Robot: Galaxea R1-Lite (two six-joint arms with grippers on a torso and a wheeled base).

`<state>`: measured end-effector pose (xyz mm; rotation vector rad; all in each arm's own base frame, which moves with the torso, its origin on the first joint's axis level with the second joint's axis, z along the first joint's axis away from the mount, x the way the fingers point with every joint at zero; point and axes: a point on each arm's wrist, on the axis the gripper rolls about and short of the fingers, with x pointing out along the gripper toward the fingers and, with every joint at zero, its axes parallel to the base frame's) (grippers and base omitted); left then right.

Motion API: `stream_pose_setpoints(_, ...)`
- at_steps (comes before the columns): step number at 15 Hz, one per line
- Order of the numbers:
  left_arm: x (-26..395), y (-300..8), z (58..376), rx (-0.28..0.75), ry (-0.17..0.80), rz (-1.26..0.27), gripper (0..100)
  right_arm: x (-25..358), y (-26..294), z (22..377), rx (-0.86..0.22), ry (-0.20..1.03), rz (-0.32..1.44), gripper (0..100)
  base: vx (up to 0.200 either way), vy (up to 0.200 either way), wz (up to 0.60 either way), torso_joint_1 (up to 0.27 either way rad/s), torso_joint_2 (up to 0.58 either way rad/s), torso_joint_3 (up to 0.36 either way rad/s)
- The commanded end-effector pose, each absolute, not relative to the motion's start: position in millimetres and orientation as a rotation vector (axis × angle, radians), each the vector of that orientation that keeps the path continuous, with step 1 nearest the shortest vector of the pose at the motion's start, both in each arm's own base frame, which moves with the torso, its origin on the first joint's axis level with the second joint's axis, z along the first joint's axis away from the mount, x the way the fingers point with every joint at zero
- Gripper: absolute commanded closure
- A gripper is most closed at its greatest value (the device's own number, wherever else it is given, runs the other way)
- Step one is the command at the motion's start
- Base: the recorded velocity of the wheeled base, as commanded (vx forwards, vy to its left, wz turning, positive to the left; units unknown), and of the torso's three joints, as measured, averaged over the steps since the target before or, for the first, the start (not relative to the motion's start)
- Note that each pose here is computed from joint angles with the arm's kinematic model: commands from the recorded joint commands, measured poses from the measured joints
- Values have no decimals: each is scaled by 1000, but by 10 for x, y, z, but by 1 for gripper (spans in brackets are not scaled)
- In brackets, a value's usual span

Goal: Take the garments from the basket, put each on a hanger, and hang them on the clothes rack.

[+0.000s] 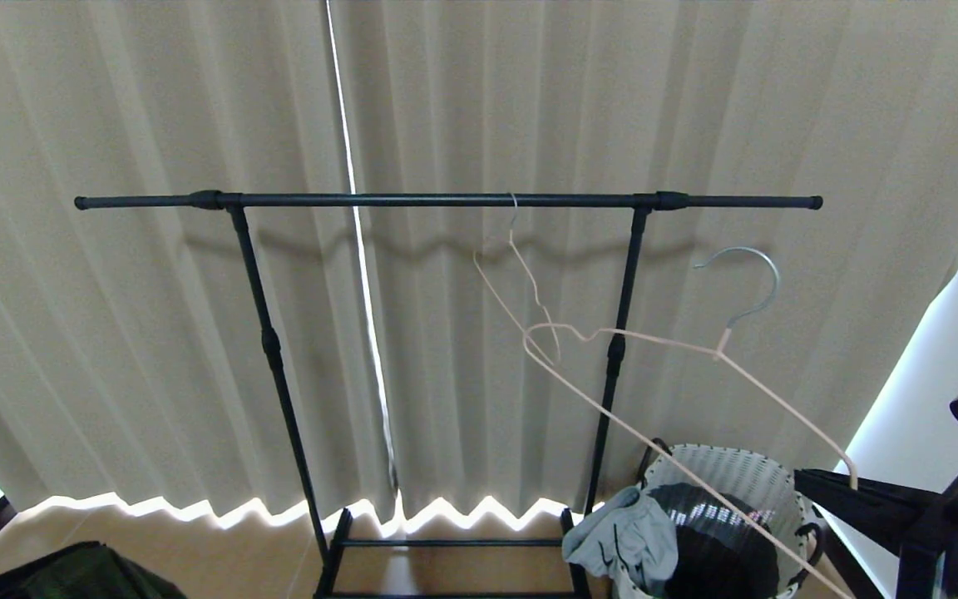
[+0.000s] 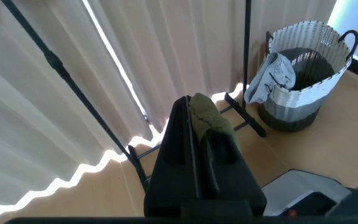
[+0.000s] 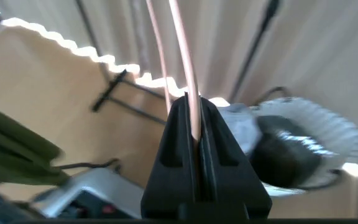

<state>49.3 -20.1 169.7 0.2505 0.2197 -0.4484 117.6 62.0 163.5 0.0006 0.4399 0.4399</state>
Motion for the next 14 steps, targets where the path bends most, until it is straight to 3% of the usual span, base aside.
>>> stream_pose_setpoints(1, 1164, -451, 2081, 252, 324, -452, 100, 1292, 912, 1611, 55, 481, 537, 100, 0, 0, 0, 0, 0, 0)
stream_pose_setpoints(6, 2054, -895, 2414, 176, 371, -325, 100, 1179, 1091, 1626, 88, 487, 657, 100, 0, 0, 0, 0, 0, 0)
stream_pose_setpoints(10, 2338, -1062, 2268, 192, 432, -171, 100, 1054, 1227, 1658, 107, 500, 765, 100, 0, 0, 0, 0, 0, 0)
stream_pose_setpoints(14, 2550, -1160, 2161, 98, 468, -64, 100, 1009, 1407, 1768, 107, 484, 854, 100, 0, 0, 0, 0, 0, 0)
